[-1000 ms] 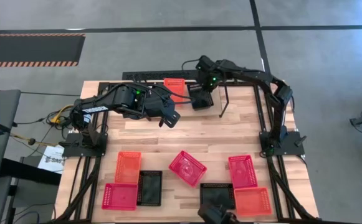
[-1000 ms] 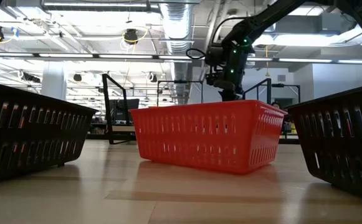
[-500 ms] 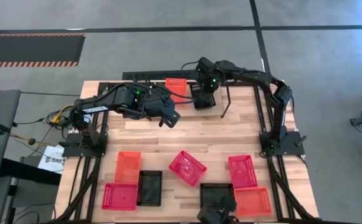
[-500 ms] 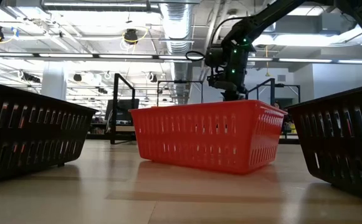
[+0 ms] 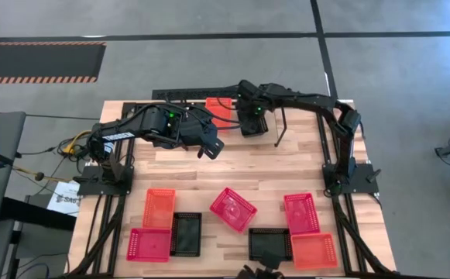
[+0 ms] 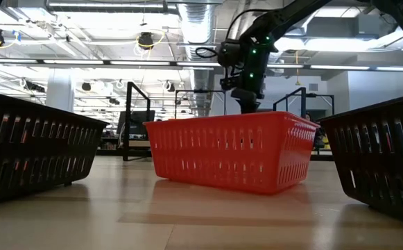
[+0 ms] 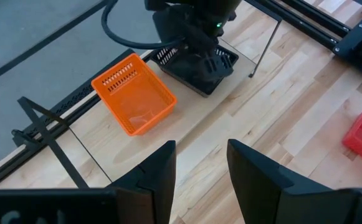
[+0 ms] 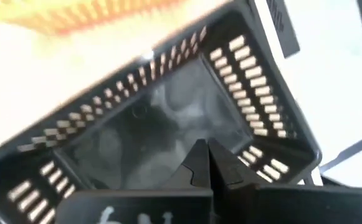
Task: Stack baskets on shelf by color
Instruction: Put the top center black bin on the shelf
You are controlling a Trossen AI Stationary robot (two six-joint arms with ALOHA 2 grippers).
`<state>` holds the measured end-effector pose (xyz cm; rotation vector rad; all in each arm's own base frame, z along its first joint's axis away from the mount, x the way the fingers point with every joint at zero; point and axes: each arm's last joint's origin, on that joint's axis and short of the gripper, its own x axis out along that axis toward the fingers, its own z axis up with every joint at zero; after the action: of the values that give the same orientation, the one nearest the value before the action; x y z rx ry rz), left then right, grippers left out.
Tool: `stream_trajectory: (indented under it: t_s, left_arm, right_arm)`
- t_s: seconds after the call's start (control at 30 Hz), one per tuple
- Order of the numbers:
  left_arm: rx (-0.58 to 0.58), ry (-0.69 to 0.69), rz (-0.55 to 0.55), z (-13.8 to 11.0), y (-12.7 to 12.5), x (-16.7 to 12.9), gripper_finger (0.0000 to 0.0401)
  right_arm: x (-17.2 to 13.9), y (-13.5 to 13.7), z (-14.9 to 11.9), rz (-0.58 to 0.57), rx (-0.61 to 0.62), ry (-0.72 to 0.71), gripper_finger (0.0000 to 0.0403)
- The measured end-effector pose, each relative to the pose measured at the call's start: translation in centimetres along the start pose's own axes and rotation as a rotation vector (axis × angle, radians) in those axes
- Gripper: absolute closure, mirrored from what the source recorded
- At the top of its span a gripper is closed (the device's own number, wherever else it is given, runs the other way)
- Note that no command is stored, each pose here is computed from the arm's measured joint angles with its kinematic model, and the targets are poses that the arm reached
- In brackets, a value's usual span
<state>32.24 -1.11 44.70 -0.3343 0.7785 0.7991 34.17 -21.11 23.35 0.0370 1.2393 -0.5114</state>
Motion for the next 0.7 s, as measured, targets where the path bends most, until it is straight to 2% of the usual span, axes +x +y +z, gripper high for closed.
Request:
stream_trajectory:
  t_s: [0.27,0.33,0.43,0.63,0.7]
  left_arm:
    - [0.000,0.000,0.000,0.0,0.0,0.0,0.0269]
    - [0.000,0.000,0.000,0.0,0.0,0.0,0.0269]
    - [0.000,0.000,0.000,0.0,0.0,0.0,0.0269]
    - [-0.001,0.000,0.000,0.0,0.0,0.0,0.0269]
    - [-0.003,0.000,0.000,0.0,0.0,0.0,0.0269]
  right_arm:
    - [-2.2,-0.1,2.3,-0.020,-0.061,-0.137,0.0403]
    - [-3.0,-0.5,2.9,0.005,-0.066,-0.181,0.0403]
    - [-3.5,-1.5,3.2,0.097,-0.064,-0.232,0.0403]
    - [-3.3,-3.8,2.5,0.400,-0.028,-0.301,0.0403]
    - [-3.2,-4.4,2.1,0.424,0.002,-0.290,0.0403]
